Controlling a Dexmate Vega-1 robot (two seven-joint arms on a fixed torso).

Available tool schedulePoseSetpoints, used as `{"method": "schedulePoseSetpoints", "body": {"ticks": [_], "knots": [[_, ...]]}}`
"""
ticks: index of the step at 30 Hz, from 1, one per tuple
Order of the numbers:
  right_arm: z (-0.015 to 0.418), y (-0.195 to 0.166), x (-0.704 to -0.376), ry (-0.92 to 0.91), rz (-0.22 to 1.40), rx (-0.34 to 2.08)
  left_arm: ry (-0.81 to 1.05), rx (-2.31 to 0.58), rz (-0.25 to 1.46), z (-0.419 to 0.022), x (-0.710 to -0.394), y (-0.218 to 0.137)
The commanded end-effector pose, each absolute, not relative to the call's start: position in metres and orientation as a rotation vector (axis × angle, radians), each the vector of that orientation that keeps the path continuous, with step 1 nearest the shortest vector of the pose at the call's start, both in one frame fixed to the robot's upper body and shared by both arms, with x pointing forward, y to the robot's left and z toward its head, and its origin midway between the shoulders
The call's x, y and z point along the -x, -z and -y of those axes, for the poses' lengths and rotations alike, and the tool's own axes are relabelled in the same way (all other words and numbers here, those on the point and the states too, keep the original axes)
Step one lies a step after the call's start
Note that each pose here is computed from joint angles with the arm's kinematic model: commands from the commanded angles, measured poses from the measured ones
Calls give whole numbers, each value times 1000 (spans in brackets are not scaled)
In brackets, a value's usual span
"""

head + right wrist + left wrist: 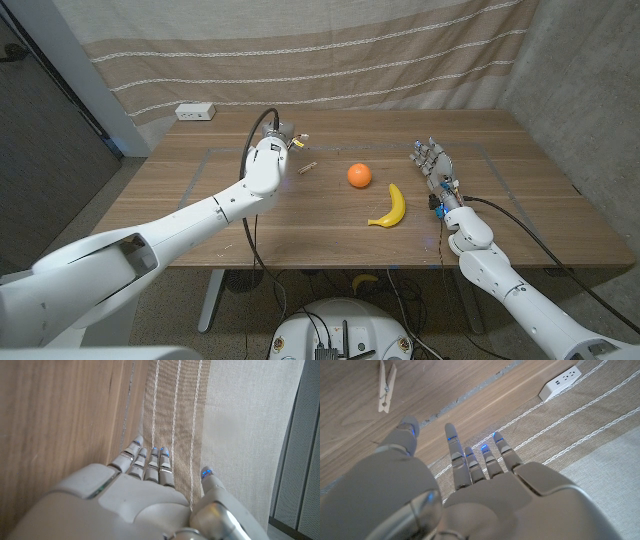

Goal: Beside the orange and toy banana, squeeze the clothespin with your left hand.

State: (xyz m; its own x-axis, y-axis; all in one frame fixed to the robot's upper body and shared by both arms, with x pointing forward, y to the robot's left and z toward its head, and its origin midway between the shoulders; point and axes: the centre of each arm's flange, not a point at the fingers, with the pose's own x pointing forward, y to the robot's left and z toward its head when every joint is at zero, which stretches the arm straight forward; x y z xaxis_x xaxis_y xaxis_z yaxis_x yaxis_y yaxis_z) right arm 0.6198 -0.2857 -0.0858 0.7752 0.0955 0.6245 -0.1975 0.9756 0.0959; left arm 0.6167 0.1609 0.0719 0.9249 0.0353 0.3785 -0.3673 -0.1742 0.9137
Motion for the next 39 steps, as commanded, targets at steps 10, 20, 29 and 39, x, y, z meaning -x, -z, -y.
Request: {"method": "schedulePoseSetpoints", "body": {"ticks": [10,20,29,39], "knots": [[293,89,-618,-156,667,-168,-342,-1733,222,-155,-626,-59],[294,87,-621,-163,667,-161,-333,-1748,211,-152,-632,-52],[294,85,-623,-160,662,-158,-315,-1746,198,-149,-640,-49],[297,86,-625,-154,651,-160,-310,-1774,196,-142,-645,-46]]}}
